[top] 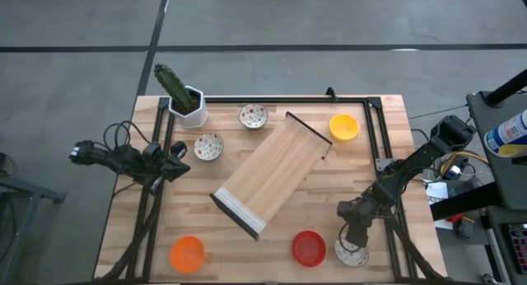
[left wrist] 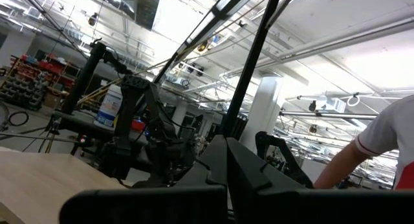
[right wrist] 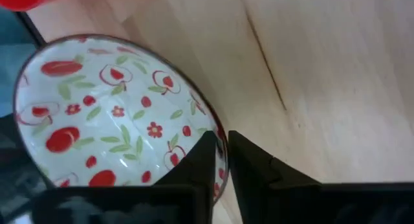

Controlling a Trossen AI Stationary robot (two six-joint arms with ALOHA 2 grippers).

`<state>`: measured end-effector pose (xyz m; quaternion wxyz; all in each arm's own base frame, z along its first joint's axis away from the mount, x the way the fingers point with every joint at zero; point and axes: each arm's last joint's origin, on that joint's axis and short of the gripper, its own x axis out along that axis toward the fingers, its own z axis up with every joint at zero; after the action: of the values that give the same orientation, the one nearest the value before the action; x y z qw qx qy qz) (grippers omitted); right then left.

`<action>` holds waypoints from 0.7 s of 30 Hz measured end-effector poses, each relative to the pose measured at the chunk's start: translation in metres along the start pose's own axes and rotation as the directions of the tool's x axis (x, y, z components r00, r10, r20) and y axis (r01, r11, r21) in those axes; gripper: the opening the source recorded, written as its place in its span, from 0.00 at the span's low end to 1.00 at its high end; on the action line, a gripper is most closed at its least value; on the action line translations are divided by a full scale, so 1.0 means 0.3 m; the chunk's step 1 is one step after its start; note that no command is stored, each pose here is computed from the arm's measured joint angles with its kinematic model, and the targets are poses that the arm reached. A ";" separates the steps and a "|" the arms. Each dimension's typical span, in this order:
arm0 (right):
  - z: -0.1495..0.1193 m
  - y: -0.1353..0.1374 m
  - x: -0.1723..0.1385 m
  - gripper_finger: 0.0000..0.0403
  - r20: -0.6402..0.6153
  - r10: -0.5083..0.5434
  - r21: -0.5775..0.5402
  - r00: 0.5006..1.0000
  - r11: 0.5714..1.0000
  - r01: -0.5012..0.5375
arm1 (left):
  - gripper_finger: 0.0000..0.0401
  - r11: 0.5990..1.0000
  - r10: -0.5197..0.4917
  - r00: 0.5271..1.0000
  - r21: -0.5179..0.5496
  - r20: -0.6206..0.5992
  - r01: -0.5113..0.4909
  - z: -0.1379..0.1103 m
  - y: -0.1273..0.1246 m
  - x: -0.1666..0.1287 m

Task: Pick & Place Mini bowls
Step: Put the bottom right white patterned bowl on the shelf

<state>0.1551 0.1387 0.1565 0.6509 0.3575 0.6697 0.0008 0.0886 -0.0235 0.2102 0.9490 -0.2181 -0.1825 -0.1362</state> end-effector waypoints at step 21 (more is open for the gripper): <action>0.059 0.080 -0.236 0.02 0.102 0.239 0.245 0.966 0.935 -0.257 | 0.00 0.995 0.002 0.990 -0.102 0.142 0.013 0.042 -0.011 -0.003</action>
<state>0.1746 0.1145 0.2266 0.6170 0.5200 0.5905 -0.0162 0.0832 -0.0203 0.2215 0.9207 -0.2753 -0.2429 -0.1321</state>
